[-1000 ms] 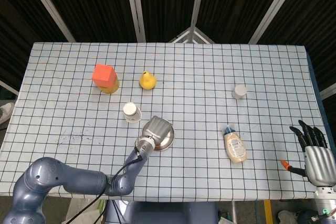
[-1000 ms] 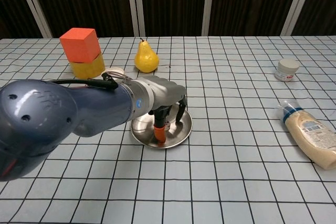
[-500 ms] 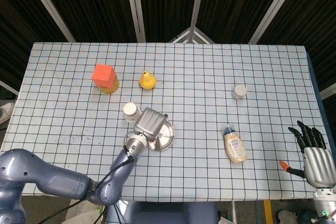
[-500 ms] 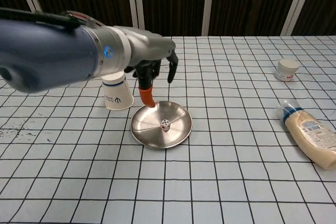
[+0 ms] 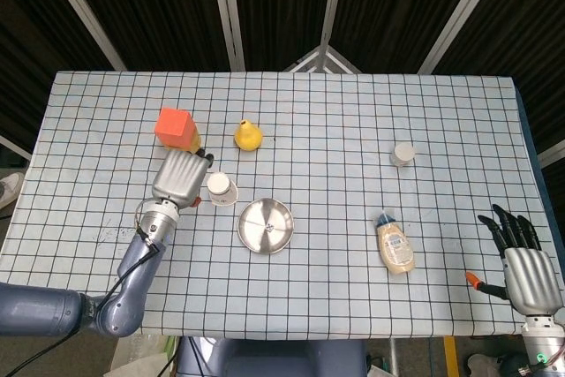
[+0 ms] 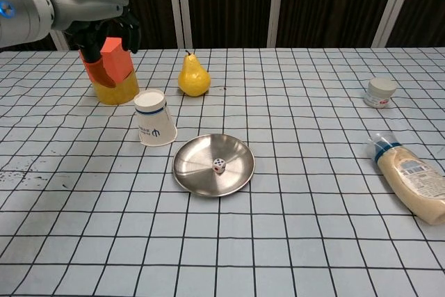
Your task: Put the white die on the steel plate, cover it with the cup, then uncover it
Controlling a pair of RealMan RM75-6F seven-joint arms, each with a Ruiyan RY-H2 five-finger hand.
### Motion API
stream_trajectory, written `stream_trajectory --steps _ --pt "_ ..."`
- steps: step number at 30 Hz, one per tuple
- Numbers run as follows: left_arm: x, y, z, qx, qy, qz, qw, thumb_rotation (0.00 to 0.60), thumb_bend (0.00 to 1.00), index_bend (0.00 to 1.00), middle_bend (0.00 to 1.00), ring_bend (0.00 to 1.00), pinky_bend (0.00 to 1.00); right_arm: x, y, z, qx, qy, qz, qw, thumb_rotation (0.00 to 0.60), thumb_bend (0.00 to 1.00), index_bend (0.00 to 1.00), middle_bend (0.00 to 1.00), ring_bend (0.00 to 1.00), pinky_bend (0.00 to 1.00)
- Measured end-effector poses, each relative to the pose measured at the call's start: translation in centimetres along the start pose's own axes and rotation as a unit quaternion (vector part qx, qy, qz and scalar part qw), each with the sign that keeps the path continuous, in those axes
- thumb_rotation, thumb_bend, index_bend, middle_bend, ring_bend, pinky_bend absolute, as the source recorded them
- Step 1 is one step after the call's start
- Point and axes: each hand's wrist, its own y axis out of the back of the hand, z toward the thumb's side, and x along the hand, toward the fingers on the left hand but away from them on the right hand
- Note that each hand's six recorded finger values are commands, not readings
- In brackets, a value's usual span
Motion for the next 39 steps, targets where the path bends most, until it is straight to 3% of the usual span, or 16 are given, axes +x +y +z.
stream_trajectory --steps 10,19,23,27,39 --pt "2.4 -2.5 -1.9 0.024 0.029 -0.02 0.9991 0.6 0.08 0.31 0.2 0.58 0.72 -0.2 0.0 -0.3 -0.001 -0.004 0.001 1.0 0.6 0.14 0.17 0.03 0.1 0.0" --pt "3.6 -5.2 1.2 0.0 -0.009 -0.056 0.9984 0.6 0.08 0.27 0.07 0.59 0.73 -0.4 -0.2 -0.5 0.002 -0.008 0.004 1.0 0.6 0.14 0.17 0.03 0.1 0.0" --pt "3.8 -4.8 2.8 -0.039 -0.025 -0.054 0.9975 0.6 0.08 0.22 0.03 0.6 0.73 -0.4 -0.3 -0.6 0.003 -0.01 0.006 0.9999 0.6 0.14 0.17 0.03 0.1 0.0" --pt "4.0 -4.2 4.2 -0.044 -0.038 -0.039 0.9976 0.6 0.08 0.21 0.01 0.6 0.73 -0.4 -0.3 -0.6 0.002 -0.008 0.006 0.9999 0.6 0.14 0.18 0.03 0.1 0.0" --pt "3.9 -5.2 5.5 -0.015 -0.043 -0.041 0.9981 0.6 0.09 0.25 0.19 0.64 0.74 -0.3 -0.2 -0.6 -0.005 -0.009 0.007 0.9999 0.6 0.14 0.18 0.03 0.1 0.0"
